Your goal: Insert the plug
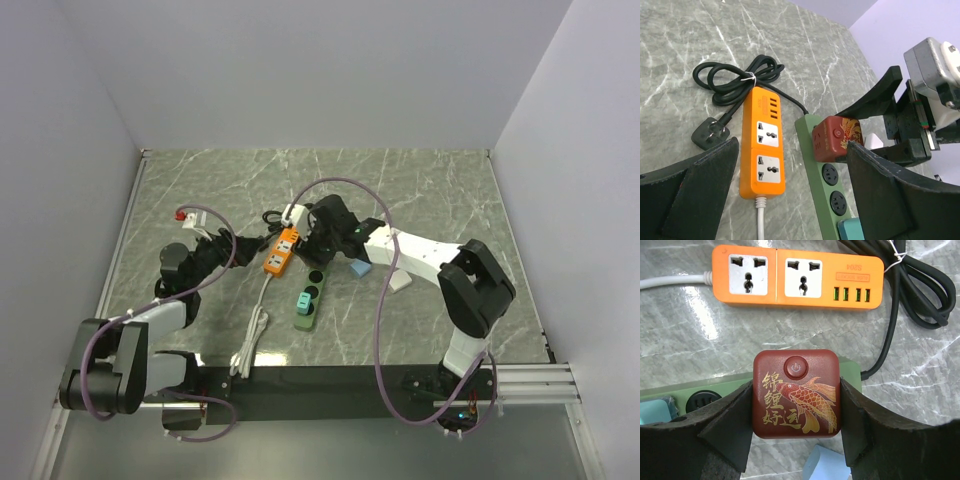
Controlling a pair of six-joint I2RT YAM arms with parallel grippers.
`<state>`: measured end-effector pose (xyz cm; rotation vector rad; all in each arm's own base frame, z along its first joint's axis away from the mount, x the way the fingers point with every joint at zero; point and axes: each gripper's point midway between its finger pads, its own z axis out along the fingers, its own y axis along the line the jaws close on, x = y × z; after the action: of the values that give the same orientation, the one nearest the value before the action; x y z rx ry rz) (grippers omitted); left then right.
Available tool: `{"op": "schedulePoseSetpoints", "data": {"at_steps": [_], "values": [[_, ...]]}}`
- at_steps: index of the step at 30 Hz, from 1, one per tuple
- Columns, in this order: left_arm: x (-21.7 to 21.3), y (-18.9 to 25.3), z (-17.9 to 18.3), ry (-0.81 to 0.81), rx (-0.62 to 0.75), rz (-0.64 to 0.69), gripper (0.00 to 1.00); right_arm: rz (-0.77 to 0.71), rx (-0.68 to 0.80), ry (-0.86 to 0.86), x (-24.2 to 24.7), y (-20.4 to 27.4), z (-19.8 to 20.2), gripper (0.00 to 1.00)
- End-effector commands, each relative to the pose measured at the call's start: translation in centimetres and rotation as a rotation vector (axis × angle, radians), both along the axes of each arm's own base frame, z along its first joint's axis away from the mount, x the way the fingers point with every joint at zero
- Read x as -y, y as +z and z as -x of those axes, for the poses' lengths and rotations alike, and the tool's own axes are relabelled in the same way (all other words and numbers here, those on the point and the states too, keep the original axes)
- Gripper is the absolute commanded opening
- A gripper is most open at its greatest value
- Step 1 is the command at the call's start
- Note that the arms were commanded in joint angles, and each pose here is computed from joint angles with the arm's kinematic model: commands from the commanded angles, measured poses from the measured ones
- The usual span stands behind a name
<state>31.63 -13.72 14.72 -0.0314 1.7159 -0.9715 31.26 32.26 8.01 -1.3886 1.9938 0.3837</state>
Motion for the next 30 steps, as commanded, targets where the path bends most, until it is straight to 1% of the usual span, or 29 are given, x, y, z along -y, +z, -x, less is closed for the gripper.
{"op": "schedulePoseSetpoints", "data": {"at_steps": [1,3,7,11,13,14,15,17,19,20,21,26,27,28,30], "values": [[0.3,1.9,0.4,-0.033,0.079,0.009,0.95,0.218,-0.373,-0.111,6.0,-8.1,7.3,0.0],[0.6,2.1,0.7,-0.057,0.087,0.016,0.95,0.207,-0.395,-0.101,6.0,-8.1,7.6,0.0],[0.5,2.3,0.9,-0.053,0.105,0.008,0.95,0.186,-0.444,-0.077,5.7,-8.0,8.4,0.0],[1.1,3.2,1.6,-0.08,0.152,0.001,0.93,0.197,-0.481,-0.075,6.2,-8.6,9.2,0.0],[2.6,3.3,2.4,-0.125,0.177,-0.024,0.91,0.187,-0.483,-0.082,6.2,-8.4,9.3,0.0],[2.6,3.0,2.1,-0.09,0.176,-0.075,0.91,0.18,-0.482,-0.082,6.1,-8.4,9.4,0.0],[4.2,2.7,2.8,-0.118,0.17,-0.102,0.91,0.171,-0.484,-0.084,6.1,-8.2,9.4,0.0],[4.7,3.0,3.2,-0.084,0.192,-0.137,0.91,0.164,-0.485,-0.092,6.1,-8.1,9.4,0.0],[6.2,3.7,5.0,-0.126,0.215,-0.102,0.91,0.157,-0.48,-0.094,6.1,-7.8,9.3,0.0],[6.2,3.2,5.3,-0.111,0.194,-0.094,0.91,0.156,-0.478,-0.092,6.0,-7.7,9.3,0.0],[7.0,2.5,6.2,-0.135,0.17,-0.1,0.91,0.155,-0.475,-0.091,6.0,-7.6,9.3,0.0],[8.5,1.2,8.1,-0.118,0.123,-0.127,0.9,0.146,-0.468,-0.099,6.0,-7.4,9.3,0.0],[8.5,0.8,7.9,-0.086,0.109,-0.137,0.9,0.147,-0.466,-0.102,6.0,-7.3,9.3,0.0],[9.9,-0.4,9.2,-0.142,0.075,-0.159,0.9,0.15,-0.466,-0.107,6.1,-7.3,9.3,0.0],[10.4,-1.6,9.3,-0.101,0.044,-0.204,0.9,0.153,-0.465,-0.12,6.3,-7.3,9.3,0.0]]}}
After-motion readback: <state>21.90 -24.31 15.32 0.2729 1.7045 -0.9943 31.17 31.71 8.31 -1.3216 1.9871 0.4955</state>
